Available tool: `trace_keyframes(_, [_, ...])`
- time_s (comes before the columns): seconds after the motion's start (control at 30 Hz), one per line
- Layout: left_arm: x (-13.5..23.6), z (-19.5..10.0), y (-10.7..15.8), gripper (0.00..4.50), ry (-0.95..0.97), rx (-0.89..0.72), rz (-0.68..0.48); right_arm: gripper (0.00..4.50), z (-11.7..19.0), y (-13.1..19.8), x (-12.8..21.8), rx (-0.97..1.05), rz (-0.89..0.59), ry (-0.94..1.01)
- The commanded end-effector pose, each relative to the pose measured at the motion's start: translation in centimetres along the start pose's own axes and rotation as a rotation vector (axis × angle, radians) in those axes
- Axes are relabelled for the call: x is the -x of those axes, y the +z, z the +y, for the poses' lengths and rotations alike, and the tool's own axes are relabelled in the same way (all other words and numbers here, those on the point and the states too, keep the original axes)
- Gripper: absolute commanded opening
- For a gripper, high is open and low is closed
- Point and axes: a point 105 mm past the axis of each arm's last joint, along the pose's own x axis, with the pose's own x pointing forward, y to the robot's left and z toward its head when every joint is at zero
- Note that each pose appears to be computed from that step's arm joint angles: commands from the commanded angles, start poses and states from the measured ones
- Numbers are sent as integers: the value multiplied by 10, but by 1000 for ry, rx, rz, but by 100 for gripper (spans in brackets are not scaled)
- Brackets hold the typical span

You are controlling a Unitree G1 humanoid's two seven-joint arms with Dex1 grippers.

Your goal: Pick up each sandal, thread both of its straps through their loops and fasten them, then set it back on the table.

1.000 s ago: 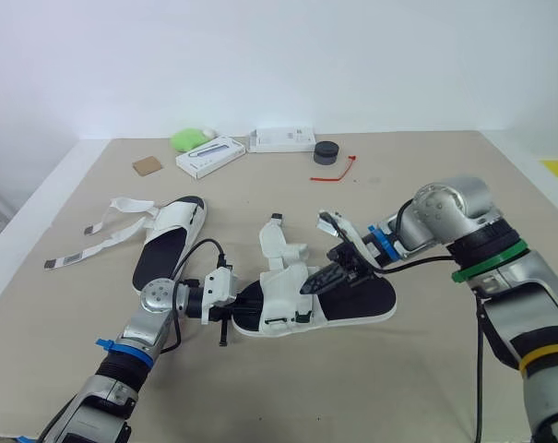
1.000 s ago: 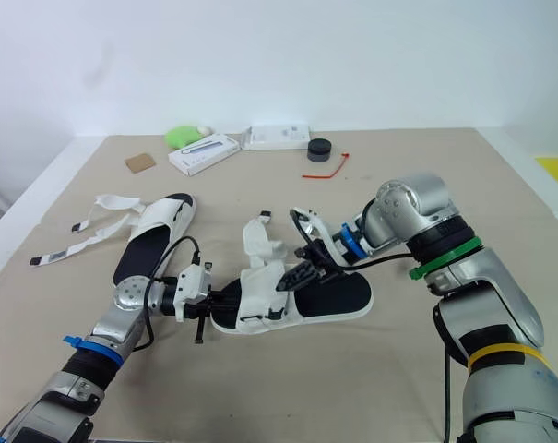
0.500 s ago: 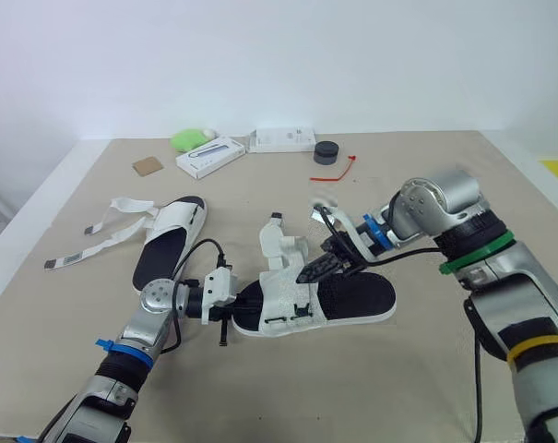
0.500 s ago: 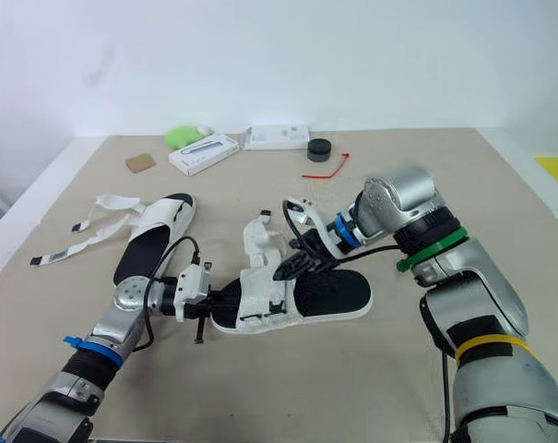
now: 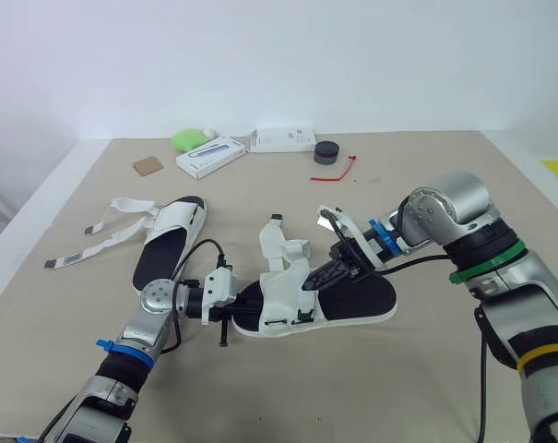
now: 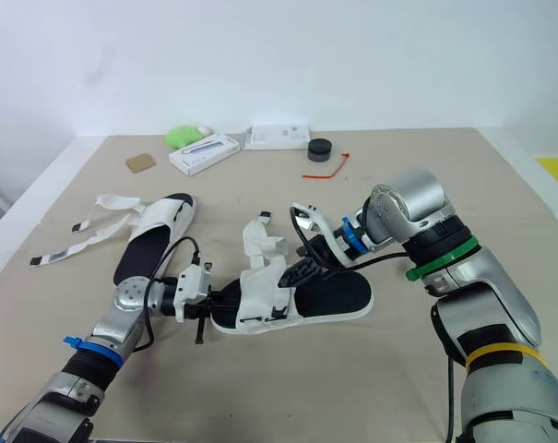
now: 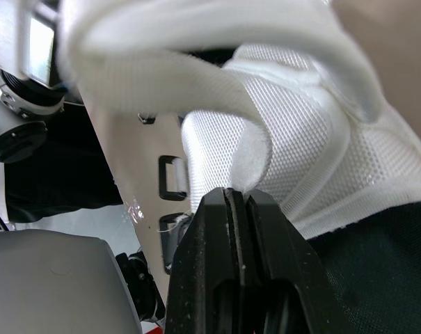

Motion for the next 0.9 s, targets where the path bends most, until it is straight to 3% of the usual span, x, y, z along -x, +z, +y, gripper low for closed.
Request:
trace_keyframes(0.03, [13, -69, -92, 0, -113, 361, 290, 1, 11, 16, 1, 125, -90, 20])
trace_keyframes(0.47, [15, -70, -92, 0, -114, 363, 293, 1, 44, 5, 4, 353, -164, 210])
trace_keyframes(0.9, [18, -73, -95, 0, -118, 369, 301, 1, 3, 3, -1, 325, -109, 42])
